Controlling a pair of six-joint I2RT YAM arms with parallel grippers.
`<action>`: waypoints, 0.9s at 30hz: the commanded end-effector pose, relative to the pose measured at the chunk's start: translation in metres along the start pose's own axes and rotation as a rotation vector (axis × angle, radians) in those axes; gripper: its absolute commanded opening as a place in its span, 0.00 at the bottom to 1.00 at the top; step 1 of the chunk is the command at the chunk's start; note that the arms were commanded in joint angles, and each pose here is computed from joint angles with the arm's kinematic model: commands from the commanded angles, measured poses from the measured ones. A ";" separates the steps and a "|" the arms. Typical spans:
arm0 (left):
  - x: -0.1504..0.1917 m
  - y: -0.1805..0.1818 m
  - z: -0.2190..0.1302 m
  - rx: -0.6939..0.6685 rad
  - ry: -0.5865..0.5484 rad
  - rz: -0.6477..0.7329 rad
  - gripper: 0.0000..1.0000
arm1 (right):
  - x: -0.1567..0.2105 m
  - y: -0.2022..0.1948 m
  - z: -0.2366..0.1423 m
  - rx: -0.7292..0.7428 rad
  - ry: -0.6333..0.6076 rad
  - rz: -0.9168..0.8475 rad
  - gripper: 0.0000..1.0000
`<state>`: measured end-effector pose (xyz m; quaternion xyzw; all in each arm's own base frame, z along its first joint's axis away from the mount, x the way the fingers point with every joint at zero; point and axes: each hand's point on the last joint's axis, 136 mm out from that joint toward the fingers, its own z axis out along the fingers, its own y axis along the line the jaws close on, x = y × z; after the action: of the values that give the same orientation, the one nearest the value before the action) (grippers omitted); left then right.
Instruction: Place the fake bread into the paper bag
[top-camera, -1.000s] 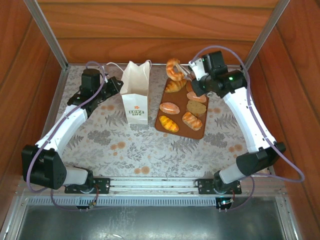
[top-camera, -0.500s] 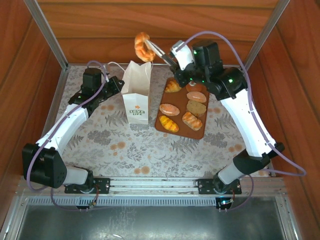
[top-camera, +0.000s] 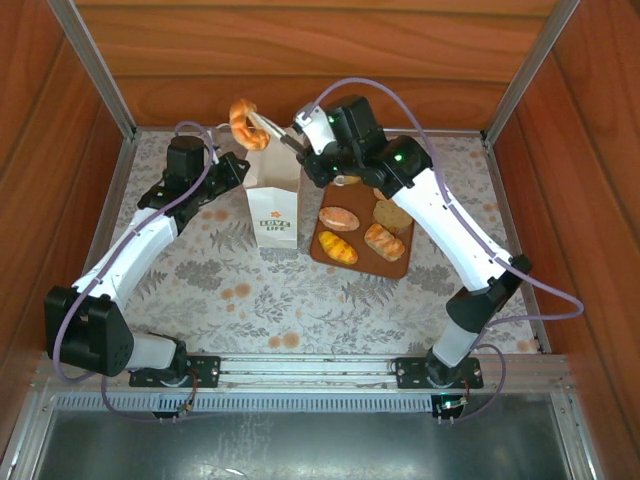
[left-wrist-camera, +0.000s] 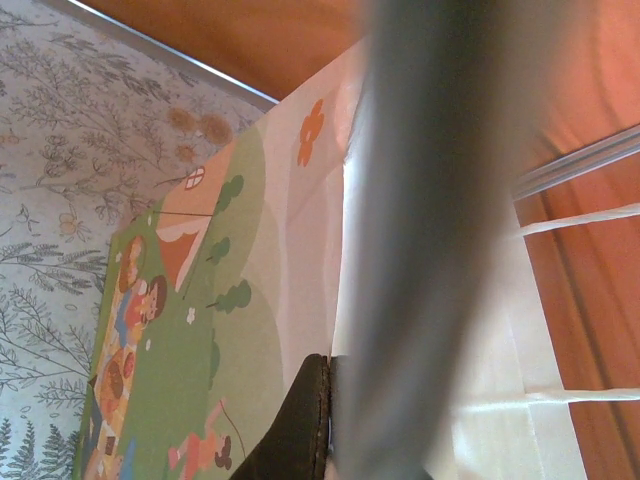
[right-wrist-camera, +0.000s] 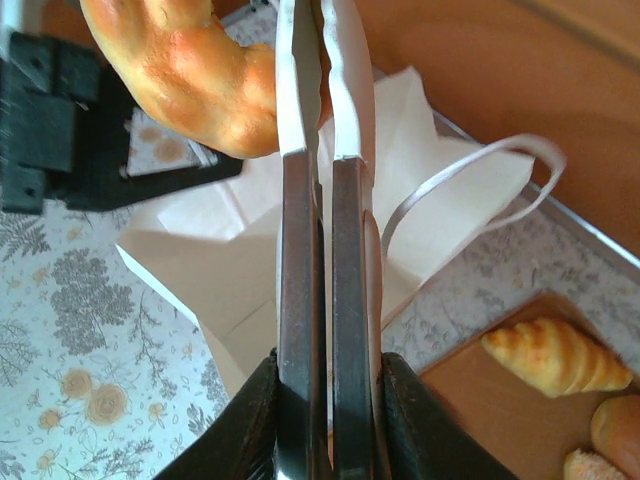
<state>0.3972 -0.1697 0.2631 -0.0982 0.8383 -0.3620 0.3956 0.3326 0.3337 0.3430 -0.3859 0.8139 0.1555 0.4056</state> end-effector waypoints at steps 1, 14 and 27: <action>-0.008 -0.007 -0.004 0.005 -0.028 0.019 0.00 | -0.012 -0.004 -0.022 0.026 -0.081 0.038 0.16; -0.008 -0.007 -0.007 -0.001 -0.031 0.026 0.00 | 0.024 -0.018 -0.022 0.120 0.047 -0.034 0.18; -0.008 -0.007 -0.006 -0.001 -0.027 0.030 0.00 | 0.047 -0.026 -0.015 0.161 0.163 -0.096 0.22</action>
<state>0.3984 -0.1673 0.2624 -0.1020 0.8390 -0.3557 0.3990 0.3228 0.2881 0.3098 -0.3981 0.8402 0.0557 0.3641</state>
